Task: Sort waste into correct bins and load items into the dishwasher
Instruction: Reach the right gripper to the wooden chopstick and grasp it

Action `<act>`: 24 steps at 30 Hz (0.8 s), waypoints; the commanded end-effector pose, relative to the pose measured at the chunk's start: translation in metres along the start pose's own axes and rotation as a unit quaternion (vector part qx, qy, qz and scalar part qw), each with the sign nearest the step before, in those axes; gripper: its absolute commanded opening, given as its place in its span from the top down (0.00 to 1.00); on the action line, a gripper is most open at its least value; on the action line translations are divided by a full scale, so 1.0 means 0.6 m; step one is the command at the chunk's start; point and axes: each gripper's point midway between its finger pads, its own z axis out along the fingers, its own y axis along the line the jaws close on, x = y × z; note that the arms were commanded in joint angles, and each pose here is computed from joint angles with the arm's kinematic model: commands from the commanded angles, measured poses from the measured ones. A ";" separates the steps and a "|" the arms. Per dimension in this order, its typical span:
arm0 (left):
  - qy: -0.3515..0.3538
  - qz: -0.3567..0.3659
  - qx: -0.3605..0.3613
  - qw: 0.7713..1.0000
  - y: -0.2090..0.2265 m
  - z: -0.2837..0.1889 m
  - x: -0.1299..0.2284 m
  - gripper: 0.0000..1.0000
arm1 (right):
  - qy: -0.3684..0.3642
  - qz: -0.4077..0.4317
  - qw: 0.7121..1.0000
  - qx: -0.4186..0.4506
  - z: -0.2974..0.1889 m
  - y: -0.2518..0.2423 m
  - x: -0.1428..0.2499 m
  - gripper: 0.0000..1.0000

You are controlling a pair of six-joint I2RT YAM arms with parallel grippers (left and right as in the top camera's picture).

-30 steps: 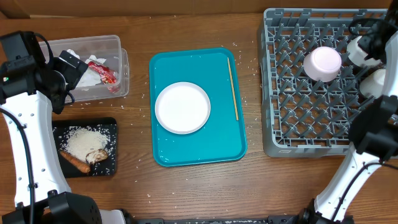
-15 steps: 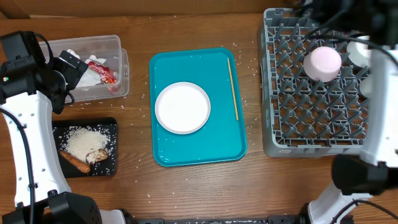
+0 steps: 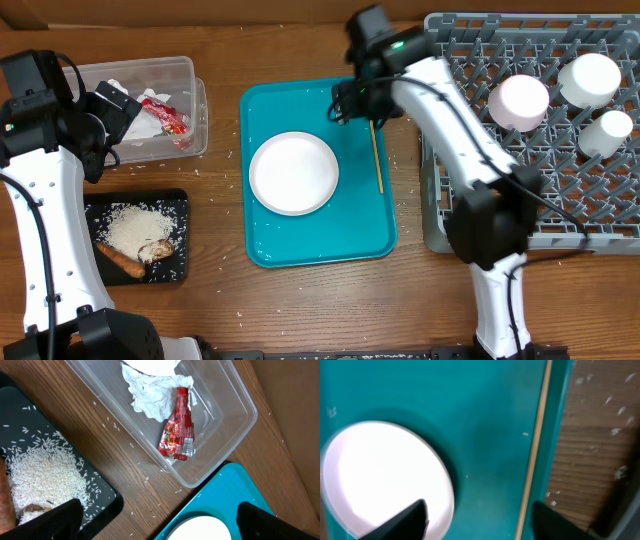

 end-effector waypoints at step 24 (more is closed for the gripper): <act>-0.015 -0.002 0.008 1.000 -0.007 -0.016 -0.009 0.00 | 0.070 -0.014 0.994 0.078 0.178 -0.056 0.024 0.39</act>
